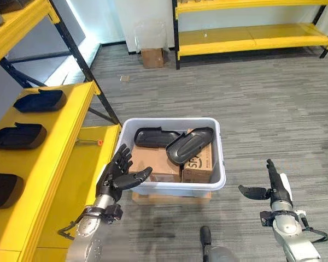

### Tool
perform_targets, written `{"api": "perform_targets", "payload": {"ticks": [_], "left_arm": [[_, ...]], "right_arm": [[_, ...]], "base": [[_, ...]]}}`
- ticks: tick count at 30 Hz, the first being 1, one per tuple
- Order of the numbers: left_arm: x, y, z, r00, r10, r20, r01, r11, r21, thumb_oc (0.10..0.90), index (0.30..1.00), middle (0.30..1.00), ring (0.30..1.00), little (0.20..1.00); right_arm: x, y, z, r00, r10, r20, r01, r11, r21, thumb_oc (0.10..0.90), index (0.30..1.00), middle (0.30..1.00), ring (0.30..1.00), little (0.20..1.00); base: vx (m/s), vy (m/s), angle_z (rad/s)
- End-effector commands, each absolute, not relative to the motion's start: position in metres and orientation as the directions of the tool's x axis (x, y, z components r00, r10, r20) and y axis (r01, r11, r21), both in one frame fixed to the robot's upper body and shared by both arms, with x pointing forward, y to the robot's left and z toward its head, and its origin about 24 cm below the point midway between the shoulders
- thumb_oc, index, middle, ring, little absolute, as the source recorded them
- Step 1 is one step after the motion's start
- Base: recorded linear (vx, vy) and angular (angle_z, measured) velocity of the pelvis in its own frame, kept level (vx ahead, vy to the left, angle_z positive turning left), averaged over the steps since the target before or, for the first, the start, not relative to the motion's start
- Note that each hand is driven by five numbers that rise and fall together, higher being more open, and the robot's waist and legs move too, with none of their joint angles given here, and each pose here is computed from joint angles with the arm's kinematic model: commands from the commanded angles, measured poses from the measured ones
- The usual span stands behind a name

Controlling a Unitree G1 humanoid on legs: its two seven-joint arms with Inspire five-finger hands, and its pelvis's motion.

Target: Move parts from the plastic box to the shelf.

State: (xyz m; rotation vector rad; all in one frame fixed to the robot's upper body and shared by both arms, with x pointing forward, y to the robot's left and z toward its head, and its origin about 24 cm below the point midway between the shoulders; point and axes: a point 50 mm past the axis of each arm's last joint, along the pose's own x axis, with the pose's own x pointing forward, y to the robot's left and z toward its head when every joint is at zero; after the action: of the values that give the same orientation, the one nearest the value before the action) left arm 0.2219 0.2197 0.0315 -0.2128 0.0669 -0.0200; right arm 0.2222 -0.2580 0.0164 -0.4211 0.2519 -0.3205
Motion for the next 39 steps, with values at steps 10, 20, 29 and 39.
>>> {"api": "perform_targets", "payload": {"ticks": [10,20,29,39], "left_arm": [[0.248,0.191,0.071,0.976,-0.151,0.155,0.181,0.962,-0.203,0.9,1.0,1.0,1.0,1.0],[0.249,0.199,0.066,0.979,-0.127,0.163,0.16,0.963,-0.215,0.9,1.0,1.0,1.0,1.0],[0.243,0.208,0.07,0.984,-0.115,0.133,0.136,0.977,-0.162,0.9,1.0,1.0,1.0,1.0],[0.238,0.217,0.071,0.99,-0.088,0.113,0.102,0.987,-0.123,0.9,1.0,1.0,1.0,1.0]], "right_arm": [[0.241,-0.237,0.075,0.973,-0.194,0.125,0.231,0.852,-0.47,0.9,1.0,1.0,1.0,1.0],[0.231,-0.252,0.06,0.957,-0.283,0.06,0.279,0.846,-0.455,0.9,1.0,1.0,1.0,1.0],[0.228,-0.247,0.053,0.94,-0.338,0.039,0.319,0.836,-0.446,0.9,1.0,1.0,1.0,1.0],[0.242,-0.254,0.083,0.882,-0.429,0.194,0.47,0.784,-0.405,0.9,1.0,1.0,1.0,1.0]], "base": [[0.1,-0.015,-0.12],[0.12,0.301,-0.12],[0.09,0.038,0.14],[0.1,0.038,0.02]]}}
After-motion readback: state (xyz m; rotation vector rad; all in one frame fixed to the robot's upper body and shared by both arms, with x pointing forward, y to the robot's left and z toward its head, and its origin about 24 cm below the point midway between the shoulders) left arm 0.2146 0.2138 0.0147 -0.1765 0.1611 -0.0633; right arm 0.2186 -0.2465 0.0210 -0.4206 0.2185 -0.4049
